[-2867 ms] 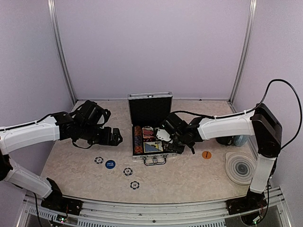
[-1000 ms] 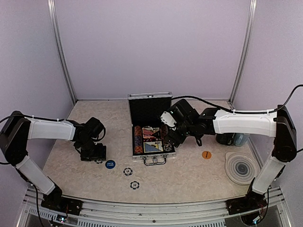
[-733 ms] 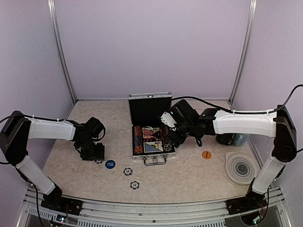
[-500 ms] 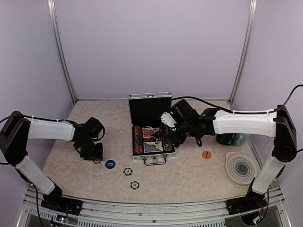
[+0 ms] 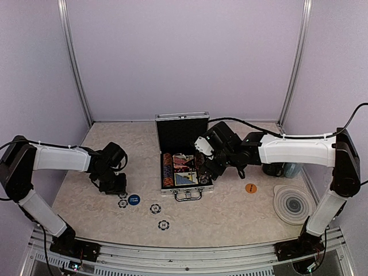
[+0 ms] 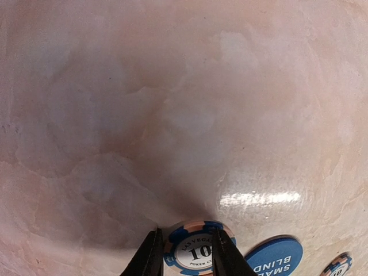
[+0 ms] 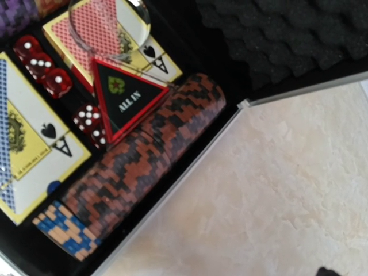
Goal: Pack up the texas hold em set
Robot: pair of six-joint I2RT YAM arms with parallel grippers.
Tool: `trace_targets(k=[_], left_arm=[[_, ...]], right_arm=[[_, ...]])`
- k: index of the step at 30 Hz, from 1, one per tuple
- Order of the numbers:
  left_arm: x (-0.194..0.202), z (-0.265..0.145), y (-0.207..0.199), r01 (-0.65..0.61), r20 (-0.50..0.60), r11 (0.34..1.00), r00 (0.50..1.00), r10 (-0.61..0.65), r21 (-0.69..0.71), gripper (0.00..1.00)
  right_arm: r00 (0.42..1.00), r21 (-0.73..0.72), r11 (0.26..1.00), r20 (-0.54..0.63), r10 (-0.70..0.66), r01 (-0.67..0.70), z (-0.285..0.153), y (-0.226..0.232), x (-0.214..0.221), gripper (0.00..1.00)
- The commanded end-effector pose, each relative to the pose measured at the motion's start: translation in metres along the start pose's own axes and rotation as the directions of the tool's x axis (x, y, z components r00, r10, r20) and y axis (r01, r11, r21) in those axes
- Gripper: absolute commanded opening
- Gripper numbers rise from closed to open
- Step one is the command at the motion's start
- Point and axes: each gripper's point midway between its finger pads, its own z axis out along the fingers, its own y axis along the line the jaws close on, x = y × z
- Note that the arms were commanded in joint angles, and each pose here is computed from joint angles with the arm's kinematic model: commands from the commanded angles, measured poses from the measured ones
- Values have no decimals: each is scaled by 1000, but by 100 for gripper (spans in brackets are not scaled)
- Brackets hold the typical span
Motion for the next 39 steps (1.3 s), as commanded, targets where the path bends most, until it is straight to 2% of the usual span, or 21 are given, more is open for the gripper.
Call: trace_targets(k=[1,9,23,30,39], left_arm=[[8,-4,-1,7,-17,1000,1000,-7,22,29],[-6,-25,-9,3,51,999,999,-5,54,28],[-8,-31,-39,-59,82,995,995,52,85,27],[-10,-41,-51,-118,119,992,986,113,40,27],[-9,-47,-50,-133,128,991,983,131,11,27]], right_arm=[[1000,1,1000,27,10,-10,-11,-2,-10,99],[1000,-23,1000,9,5,-5,-1,8,-9,99],[1000,-48,999,9,8,-8,4,17,-11,99],[1000,-44,999,8,6,-6,5,17,-10,99],[1000,-49,999,20,6,-5,4,17,-14,99]])
